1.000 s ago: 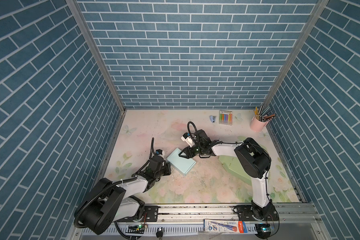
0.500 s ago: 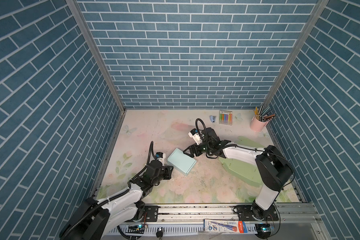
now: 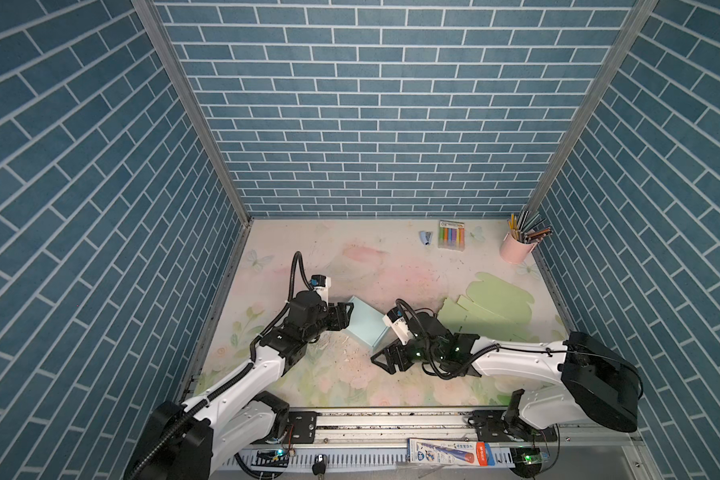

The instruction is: Fold the paper box

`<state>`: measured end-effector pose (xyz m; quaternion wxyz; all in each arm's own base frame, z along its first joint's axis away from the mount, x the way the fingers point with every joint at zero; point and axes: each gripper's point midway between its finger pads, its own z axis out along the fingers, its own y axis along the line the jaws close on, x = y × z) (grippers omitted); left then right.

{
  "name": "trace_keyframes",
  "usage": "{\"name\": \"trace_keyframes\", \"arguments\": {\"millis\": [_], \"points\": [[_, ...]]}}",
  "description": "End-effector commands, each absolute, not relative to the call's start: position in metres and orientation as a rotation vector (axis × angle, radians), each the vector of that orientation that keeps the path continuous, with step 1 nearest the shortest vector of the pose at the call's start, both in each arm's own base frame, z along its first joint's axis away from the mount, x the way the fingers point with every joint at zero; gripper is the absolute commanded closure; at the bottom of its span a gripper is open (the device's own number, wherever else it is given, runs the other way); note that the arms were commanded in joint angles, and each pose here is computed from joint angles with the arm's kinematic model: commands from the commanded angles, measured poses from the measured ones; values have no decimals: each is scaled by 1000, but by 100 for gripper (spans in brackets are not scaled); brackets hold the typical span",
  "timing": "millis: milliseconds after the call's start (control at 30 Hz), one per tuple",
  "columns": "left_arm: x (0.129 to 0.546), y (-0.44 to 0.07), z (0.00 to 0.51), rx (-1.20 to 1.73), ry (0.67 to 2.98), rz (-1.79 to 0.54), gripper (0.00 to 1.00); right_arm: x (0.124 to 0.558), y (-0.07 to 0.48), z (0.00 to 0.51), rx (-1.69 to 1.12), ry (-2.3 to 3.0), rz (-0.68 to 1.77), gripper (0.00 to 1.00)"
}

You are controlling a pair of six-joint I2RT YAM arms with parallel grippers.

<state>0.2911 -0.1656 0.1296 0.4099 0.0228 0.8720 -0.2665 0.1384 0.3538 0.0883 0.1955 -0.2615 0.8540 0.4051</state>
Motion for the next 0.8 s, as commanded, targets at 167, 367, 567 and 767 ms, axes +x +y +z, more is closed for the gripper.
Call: {"name": "trace_keyframes", "arguments": {"millis": [167,367,567,767], "points": [[320,-156,103,37,2245,-705,28,170,365,102,-556,2325,1290,14],[319,-162,80,43,2298,-740,28,176,370,79,-561,2373,1291,17],[313,-159,63,28,2330,-728,28,184,370,67,-568,2400,1243,17],[312,-158,57,16,2338,-727,33,211,371,58,-562,2402,1215,23]]}}
